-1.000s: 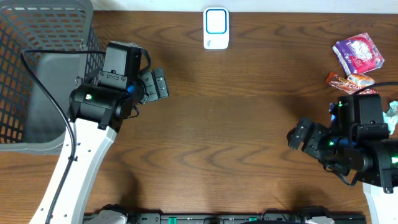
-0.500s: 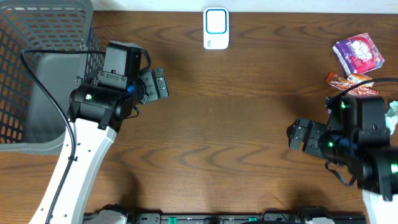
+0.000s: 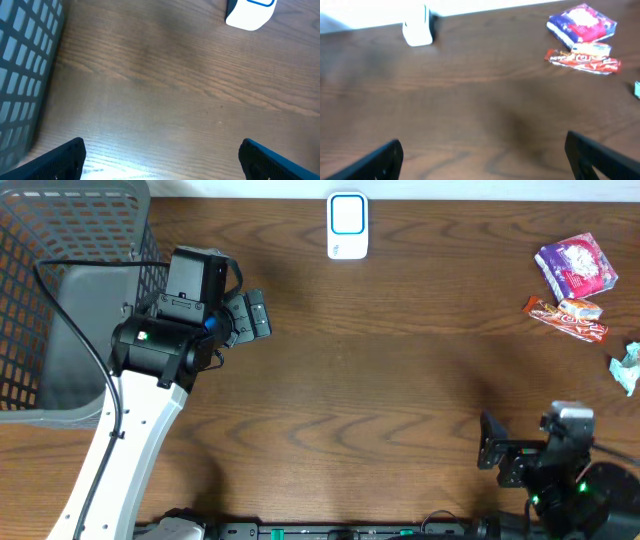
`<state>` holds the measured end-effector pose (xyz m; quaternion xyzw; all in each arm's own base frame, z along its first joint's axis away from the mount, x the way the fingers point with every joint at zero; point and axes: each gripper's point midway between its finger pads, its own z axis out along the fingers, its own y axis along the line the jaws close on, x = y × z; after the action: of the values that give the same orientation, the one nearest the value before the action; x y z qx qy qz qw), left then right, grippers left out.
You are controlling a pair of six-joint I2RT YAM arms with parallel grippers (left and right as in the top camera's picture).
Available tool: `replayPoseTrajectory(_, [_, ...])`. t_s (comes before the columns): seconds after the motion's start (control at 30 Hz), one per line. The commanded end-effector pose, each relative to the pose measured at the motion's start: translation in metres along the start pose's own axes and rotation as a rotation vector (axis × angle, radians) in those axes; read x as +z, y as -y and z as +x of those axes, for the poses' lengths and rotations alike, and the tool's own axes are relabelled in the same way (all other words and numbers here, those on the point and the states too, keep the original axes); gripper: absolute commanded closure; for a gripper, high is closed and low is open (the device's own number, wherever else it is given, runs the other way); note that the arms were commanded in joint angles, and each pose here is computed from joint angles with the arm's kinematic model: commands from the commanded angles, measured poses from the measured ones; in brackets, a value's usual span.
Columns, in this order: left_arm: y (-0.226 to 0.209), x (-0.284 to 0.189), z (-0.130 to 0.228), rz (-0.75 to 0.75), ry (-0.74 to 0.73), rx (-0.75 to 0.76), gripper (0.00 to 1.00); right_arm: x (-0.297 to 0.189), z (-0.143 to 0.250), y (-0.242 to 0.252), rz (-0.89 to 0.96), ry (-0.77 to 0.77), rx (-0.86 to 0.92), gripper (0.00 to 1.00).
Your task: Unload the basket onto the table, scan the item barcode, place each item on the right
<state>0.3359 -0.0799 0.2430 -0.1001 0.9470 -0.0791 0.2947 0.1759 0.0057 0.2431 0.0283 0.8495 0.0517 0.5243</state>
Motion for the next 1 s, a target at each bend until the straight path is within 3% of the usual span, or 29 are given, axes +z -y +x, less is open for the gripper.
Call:
replayPoseTrajectory(0.0, [-0.003,0.0,-0.001,-0.02,0.005,0.009,0.02,0.008,0.013,-0.001,-0.02,0.05,-0.033,0.01])
replayPoseTrajectory(0.57, [-0.003,0.0,-0.001,-0.02,0.005,0.01,0.02,0.066,0.021,-0.016,-0.171,0.353,-0.151,0.01])
replayPoseTrajectory(0.83, [-0.003,0.0,-0.001,-0.02,0.005,0.009,0.02,0.087,0.03,-0.024,-0.207,0.442,-0.18,0.01])
replayPoseTrajectory(0.97, [-0.003,0.0,-0.001,-0.02,0.005,0.01,0.02,0.095,0.04,-0.015,-0.171,0.416,-0.145,0.01])
